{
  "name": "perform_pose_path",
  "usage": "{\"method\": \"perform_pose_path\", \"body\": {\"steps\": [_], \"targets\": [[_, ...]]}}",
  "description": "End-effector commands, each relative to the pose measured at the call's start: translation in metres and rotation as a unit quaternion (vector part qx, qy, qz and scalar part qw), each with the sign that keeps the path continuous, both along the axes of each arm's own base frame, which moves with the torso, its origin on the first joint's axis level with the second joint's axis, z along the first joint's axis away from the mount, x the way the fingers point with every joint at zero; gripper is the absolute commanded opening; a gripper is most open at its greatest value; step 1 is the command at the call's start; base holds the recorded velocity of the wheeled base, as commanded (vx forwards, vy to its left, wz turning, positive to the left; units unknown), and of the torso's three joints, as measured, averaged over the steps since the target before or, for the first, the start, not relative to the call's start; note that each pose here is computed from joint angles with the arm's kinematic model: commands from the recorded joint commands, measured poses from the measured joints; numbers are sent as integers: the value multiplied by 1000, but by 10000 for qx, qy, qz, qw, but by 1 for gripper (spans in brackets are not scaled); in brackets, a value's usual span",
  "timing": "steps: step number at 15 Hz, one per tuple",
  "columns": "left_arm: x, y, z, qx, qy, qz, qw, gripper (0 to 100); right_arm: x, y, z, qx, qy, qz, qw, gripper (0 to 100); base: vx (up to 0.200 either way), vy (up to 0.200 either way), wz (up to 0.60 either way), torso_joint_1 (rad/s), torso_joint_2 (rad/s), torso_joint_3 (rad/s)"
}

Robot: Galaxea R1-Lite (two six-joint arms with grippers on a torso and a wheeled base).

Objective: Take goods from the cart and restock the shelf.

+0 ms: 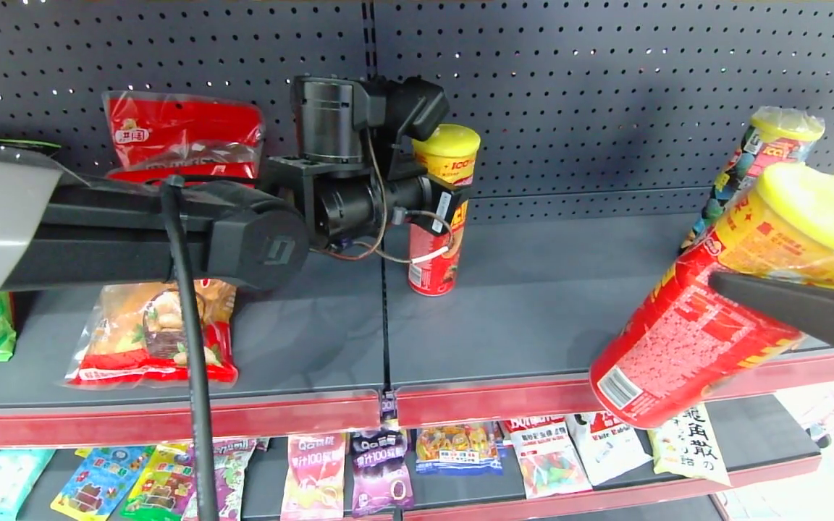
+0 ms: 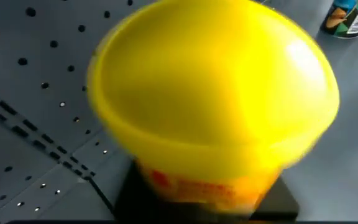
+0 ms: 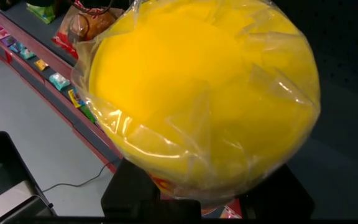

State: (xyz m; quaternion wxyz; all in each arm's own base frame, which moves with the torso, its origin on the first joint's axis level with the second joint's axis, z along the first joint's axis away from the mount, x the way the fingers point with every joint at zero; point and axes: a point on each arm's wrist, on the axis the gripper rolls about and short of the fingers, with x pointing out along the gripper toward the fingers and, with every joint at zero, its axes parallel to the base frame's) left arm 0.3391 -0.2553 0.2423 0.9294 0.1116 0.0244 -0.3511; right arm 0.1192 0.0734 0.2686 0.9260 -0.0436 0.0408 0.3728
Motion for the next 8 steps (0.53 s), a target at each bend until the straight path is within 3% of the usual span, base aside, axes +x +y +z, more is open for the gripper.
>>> {"method": "perform_pose_path", "body": {"steps": [1,6,8], "targets": [[-7,10,13,-87,-69,-177,9998,0,1,1,-2,-19,35,5,10000,0,0,0,0,0,0,0],[-34,42,32,-132,27,-823,9965,0,2,1,-6,-59,109,13,9999,0,0,0,0,0,0,0],[-49,52,31,-138,168,-1411,9898,0,2,1,-7,-62,116,21,9999,0,0,0,0,0,0,0]]}}
